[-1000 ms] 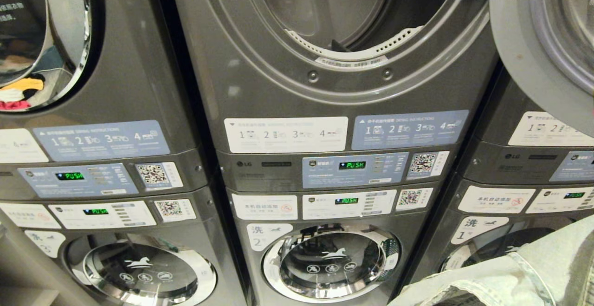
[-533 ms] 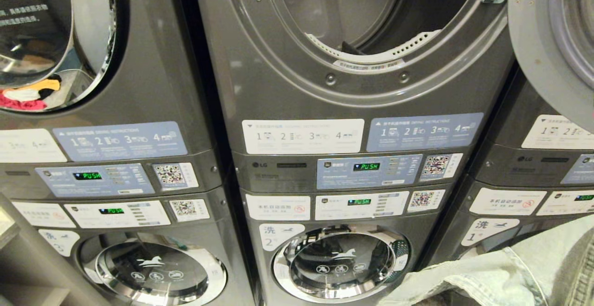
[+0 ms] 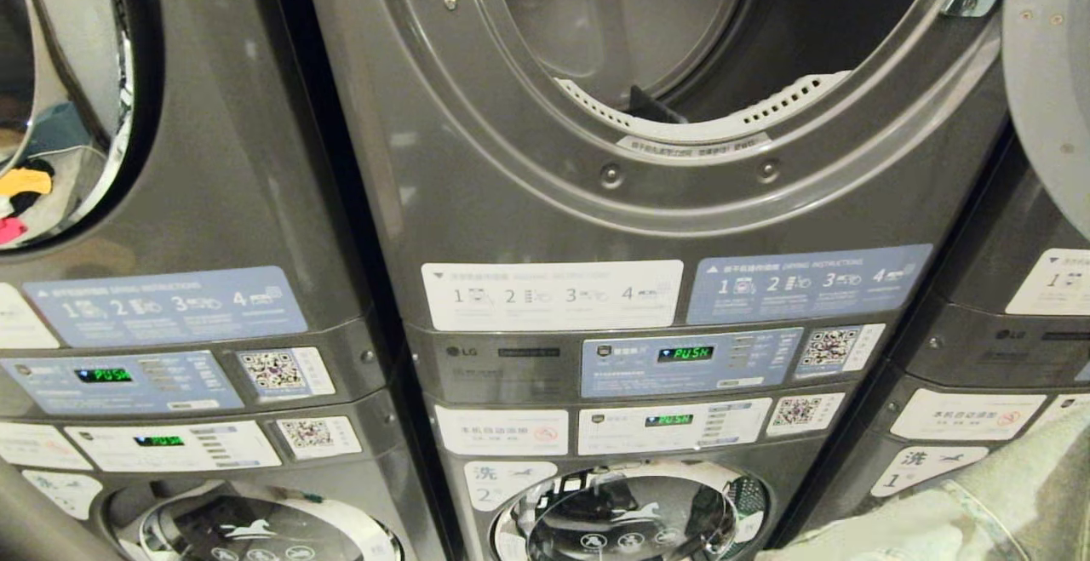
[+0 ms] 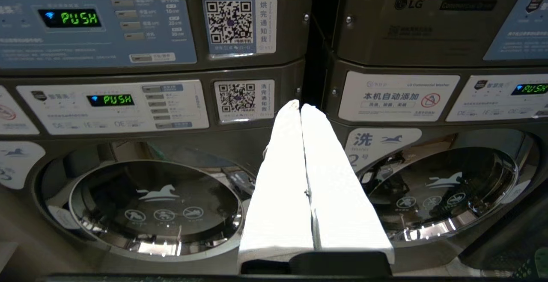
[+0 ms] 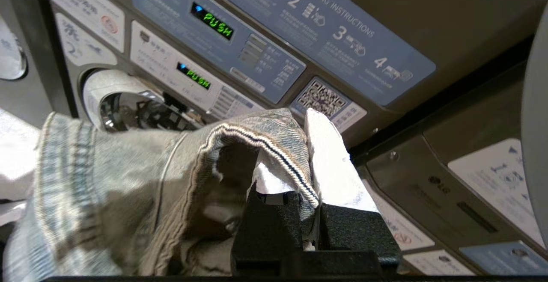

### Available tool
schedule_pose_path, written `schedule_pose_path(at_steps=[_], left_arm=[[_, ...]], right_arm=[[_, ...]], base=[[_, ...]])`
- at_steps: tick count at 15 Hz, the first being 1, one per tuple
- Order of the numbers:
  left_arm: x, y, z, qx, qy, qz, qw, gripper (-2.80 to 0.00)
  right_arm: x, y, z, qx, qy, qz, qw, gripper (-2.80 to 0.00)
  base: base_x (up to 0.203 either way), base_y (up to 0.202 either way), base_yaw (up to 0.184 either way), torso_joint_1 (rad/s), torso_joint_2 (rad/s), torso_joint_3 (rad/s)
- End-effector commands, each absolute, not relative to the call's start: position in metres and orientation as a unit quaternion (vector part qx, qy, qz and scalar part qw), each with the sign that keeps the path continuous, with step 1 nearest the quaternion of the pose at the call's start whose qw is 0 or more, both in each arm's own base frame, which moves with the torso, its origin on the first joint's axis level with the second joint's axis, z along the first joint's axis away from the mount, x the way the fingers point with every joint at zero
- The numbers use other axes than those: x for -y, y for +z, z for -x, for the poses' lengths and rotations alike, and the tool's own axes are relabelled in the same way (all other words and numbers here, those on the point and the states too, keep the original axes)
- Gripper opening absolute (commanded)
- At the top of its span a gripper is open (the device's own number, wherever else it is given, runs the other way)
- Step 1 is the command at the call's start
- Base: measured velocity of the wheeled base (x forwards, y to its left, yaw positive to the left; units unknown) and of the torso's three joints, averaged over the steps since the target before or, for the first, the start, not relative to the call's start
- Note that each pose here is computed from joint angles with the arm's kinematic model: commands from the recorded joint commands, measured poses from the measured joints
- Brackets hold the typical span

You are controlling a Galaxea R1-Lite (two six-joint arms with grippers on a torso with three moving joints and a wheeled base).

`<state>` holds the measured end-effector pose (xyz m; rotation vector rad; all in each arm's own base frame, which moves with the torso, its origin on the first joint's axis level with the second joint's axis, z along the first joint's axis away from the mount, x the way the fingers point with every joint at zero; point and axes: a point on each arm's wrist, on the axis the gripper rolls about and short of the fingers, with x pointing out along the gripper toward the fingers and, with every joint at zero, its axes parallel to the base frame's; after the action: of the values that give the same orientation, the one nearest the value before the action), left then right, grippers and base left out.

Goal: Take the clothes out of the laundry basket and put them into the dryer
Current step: Put the clothes in the dryer

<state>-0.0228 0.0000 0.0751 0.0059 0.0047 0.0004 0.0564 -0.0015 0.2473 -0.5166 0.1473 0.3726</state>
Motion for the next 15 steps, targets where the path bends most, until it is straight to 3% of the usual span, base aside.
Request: schedule_pose_path(at_steps=[1, 4, 15], left_arm=[[0.0000, 0.0746, 0.0227, -0.003, 0.001, -0.003, 1.000, -2.80], [0.0000, 0.0746, 0.0227, -0.003, 0.001, -0.003, 1.000, -2.80], [0.0000, 0.0746, 0.0227, -0.003, 0.002, -0.003, 1.000, -2.80]], right_arm=[[0.0015, 0.2466, -0.0564, -0.072, 0.185, 0.255, 0.946, -2.80], [0.0015, 0.2456, -0.0565, -0.074, 0.186, 0.254, 0.946, -2.80], [0.0015, 0.2443, -0.0566, -0.076, 0.187, 0.254, 0.946, -2.80]], base=[[0.191, 0.000, -0.002, 0.043, -0.08, -0.040], [0.162, 0.000, 0.001, 0.066, -0.11, -0.058], [0.000, 0.000, 0.000, 0.060, -0.12, -0.058]])
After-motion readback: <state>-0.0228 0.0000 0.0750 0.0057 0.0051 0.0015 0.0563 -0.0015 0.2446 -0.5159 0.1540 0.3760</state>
